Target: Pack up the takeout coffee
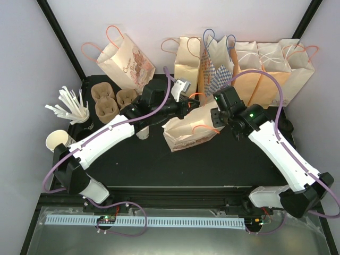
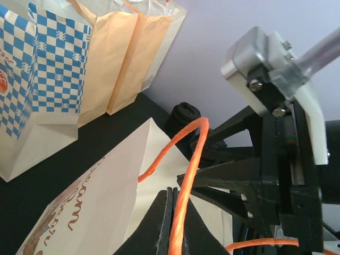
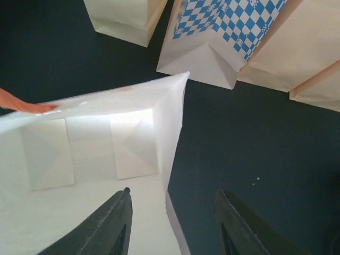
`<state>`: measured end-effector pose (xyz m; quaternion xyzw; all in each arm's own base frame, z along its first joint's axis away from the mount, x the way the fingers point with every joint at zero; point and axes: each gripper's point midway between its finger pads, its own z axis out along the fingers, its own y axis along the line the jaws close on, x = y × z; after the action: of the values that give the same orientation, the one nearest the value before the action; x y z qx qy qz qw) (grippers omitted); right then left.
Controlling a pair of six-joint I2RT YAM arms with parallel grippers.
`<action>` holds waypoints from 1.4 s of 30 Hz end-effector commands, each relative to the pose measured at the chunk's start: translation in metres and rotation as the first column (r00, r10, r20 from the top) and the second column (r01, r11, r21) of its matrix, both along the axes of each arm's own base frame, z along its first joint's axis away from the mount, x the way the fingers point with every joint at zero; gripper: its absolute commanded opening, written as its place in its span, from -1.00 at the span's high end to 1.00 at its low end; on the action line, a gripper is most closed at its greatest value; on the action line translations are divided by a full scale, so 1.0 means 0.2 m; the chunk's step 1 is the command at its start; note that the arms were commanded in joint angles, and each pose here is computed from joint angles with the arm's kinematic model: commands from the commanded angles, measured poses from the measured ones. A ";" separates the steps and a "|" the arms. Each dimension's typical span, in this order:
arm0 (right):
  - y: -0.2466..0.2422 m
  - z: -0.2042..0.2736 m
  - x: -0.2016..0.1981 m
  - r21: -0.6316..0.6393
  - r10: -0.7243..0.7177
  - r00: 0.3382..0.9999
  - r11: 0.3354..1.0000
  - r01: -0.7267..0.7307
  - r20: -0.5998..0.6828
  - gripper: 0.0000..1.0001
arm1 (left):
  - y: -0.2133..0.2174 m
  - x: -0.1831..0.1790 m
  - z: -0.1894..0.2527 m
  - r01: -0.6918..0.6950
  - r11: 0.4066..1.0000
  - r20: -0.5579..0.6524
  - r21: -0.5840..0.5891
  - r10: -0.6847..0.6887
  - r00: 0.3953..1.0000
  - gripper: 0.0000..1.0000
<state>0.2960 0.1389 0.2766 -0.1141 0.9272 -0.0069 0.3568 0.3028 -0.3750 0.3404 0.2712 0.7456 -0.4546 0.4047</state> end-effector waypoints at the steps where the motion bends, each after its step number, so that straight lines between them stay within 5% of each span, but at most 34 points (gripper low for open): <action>1: -0.01 0.02 0.02 0.024 -0.006 1.000 1.000 0.007 -0.009 0.19 | 0.05 0.01 0.17 -0.033 0.999 0.110 -0.010 0.034 0.993 0.93; 5: -0.02 0.04 0.06 0.037 -0.012 1.000 0.999 0.011 0.009 0.45 | 0.08 0.05 0.21 -0.080 0.997 0.164 0.010 0.077 0.983 0.66; 7: -0.04 0.04 0.08 0.039 -0.018 1.000 0.999 0.017 0.010 0.59 | 0.12 0.08 0.25 -0.122 0.992 0.206 0.024 0.114 0.972 0.31; 10: -0.07 0.04 0.13 0.036 -0.034 0.999 0.999 0.034 0.006 0.86 | 0.19 0.09 0.34 -0.189 0.981 0.276 0.044 0.170 0.946 -0.52; 14: -0.10 0.09 0.20 0.054 -0.061 0.998 0.997 0.059 0.031 0.94 | 0.39 0.11 0.40 -0.335 0.939 0.316 0.075 0.296 0.901 -0.97; 19: -0.15 0.13 0.29 0.053 -0.093 0.995 0.994 0.092 0.029 0.93 | 0.74 0.07 0.36 -0.469 0.875 0.226 0.125 0.435 0.872 -0.98; 25: -0.18 0.11 0.35 0.047 -0.104 0.995 0.994 0.103 0.010 0.42 | 1.18 0.05 0.12 -0.626 0.751 0.107 0.211 0.619 0.778 -0.98; 30: -0.18 0.19 0.34 0.066 -0.095 0.995 0.994 0.092 0.035 0.12 | 1.33 0.06 -0.11 -0.656 0.698 0.028 0.286 0.679 0.734 -0.97; 33: -0.18 0.25 0.30 0.081 -0.078 0.996 0.994 0.074 0.046 0.10 | 1.43 0.06 -0.25 -0.704 0.628 -0.075 0.331 0.761 0.644 -0.98; 42: -0.21 0.44 0.10 0.162 -0.040 0.983 0.987 0.010 0.181 0.02 | 1.58 0.10 -0.60 -0.748 0.574 -0.292 0.333 0.817 0.497 -0.98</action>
<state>0.3353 0.0984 0.3443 -0.0634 0.9072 0.0263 0.4152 0.3169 -0.0643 0.2234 -0.1205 0.9028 -0.1712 0.3757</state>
